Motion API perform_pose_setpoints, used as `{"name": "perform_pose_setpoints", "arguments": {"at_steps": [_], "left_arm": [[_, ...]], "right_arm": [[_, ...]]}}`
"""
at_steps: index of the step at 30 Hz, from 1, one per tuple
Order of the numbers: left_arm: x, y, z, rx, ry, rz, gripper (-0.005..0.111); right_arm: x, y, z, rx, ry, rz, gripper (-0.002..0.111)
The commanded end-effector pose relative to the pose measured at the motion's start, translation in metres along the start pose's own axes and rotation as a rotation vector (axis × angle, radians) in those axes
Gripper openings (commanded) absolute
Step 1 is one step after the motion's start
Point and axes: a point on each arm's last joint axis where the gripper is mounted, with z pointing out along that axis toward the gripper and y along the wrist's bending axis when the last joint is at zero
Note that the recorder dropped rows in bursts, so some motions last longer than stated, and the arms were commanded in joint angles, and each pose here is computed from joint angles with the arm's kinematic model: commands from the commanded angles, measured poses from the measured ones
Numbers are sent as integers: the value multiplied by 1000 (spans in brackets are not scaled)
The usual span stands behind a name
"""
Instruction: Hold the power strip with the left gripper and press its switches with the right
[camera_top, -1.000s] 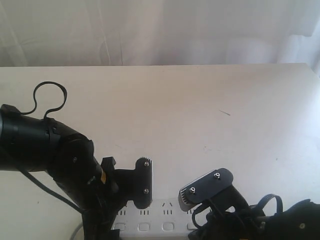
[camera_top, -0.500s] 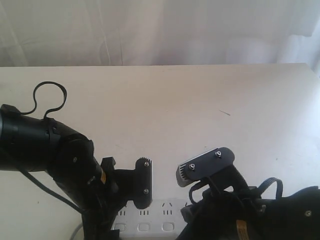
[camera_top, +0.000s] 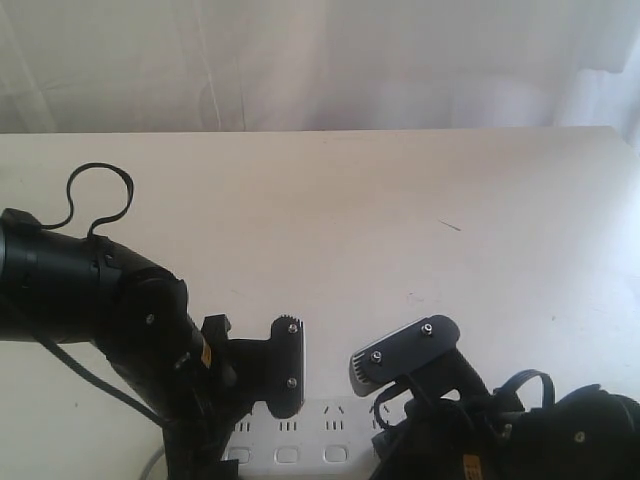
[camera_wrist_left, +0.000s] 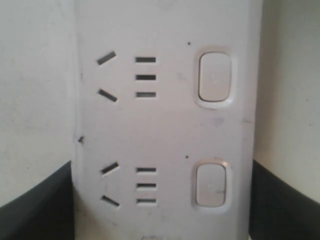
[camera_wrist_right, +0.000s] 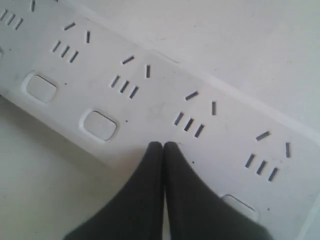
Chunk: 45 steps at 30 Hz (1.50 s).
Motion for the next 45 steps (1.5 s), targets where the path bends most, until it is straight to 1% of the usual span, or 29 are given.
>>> {"name": "perform_pose_setpoints", "arguments": {"at_steps": [1,6,14,25,28,35,45], "left_arm": [[13,-13,10,98,109,55,0],[13,-13,10,98,109,55,0],[13,-13,10,98,109,55,0],[13,-13,10,96,108,55,0],[13,-13,10,96,108,55,0],[13,-12,10,95,106,55,0],[13,-12,10,95,106,55,0]], "right_arm": [[9,-2,4,0,46,1,0],[18,-2,5,-13,81,0,0],[36,-10,4,22,126,-5,0],[34,-13,4,51,110,12,0],[33,-11,4,43,110,13,0],[23,-2,4,-28,103,20,0],[21,0,4,-40,104,19,0]]}}
